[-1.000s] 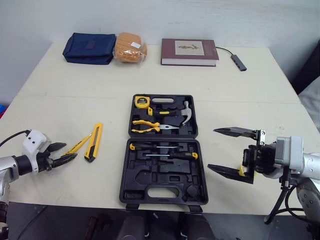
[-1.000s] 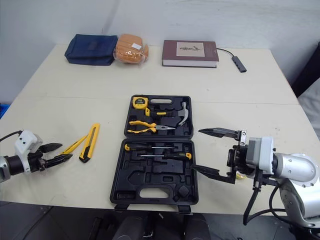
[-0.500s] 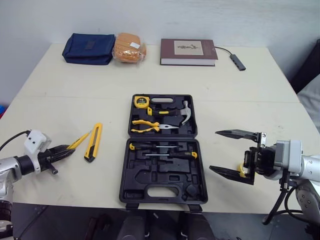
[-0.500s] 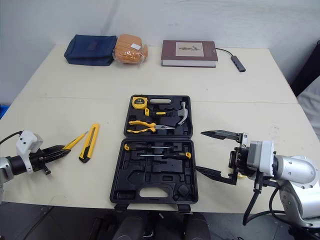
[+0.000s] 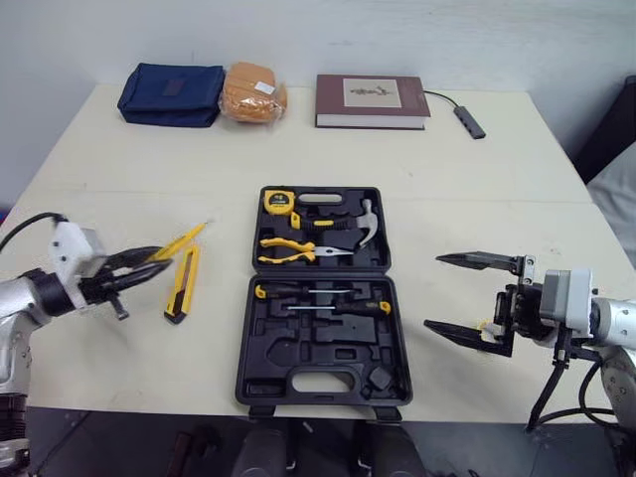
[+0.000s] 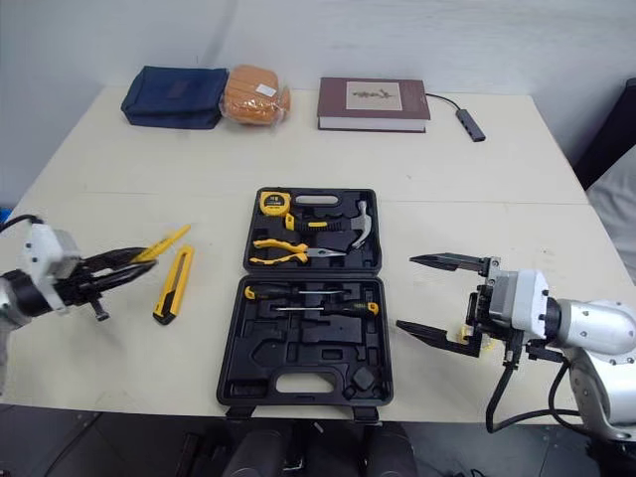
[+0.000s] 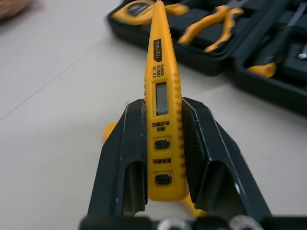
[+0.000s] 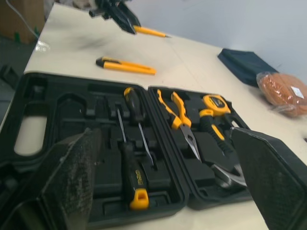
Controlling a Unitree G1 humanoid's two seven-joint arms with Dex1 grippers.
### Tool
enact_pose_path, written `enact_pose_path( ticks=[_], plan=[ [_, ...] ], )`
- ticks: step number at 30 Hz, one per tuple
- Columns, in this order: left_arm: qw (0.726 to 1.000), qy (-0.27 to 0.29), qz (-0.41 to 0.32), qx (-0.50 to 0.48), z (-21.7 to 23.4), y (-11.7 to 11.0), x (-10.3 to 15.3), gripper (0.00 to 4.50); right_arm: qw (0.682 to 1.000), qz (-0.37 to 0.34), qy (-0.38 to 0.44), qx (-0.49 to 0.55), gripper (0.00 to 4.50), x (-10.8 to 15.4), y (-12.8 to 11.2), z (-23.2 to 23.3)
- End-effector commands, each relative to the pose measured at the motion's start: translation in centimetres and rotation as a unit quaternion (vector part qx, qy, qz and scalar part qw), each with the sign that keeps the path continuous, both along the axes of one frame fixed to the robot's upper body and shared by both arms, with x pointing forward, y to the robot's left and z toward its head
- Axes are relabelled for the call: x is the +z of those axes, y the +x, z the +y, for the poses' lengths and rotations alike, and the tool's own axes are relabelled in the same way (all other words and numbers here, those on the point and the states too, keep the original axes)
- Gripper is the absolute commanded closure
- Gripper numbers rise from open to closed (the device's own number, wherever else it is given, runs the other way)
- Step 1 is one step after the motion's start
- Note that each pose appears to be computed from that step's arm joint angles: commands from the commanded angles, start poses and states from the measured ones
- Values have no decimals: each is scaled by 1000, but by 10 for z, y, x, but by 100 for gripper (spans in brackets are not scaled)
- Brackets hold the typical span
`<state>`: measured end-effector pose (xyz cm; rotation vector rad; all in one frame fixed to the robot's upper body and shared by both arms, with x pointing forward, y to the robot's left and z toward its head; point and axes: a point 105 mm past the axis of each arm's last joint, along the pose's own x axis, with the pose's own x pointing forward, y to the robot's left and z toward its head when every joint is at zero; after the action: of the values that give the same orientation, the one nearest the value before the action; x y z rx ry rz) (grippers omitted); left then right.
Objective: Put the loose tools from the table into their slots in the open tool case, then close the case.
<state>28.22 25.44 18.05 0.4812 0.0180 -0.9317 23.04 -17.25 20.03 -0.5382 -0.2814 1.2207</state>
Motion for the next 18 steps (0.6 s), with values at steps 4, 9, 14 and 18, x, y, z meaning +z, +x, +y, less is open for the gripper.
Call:
enact_pose_path(
  ticks=[4, 9, 14, 18],
  plan=[
    [992, 43, -7, -122, -59, -12, 15, 415, 1000, -7, 5, 17, 0, 21, -8, 4],
    [971, 75, 36, -222, -101, -30, 7, 415, 999, 39, 3, 20, 0, 18, -11, 5],
    [961, 143, 43, -232, -114, -30, -9, 415, 999, 40, 8, 19, 0, 16, -8, 6],
    [956, 178, 54, -228, -128, -28, -21, 415, 999, 51, 15, -3, 0, 5, 1, 0]
  ],
)
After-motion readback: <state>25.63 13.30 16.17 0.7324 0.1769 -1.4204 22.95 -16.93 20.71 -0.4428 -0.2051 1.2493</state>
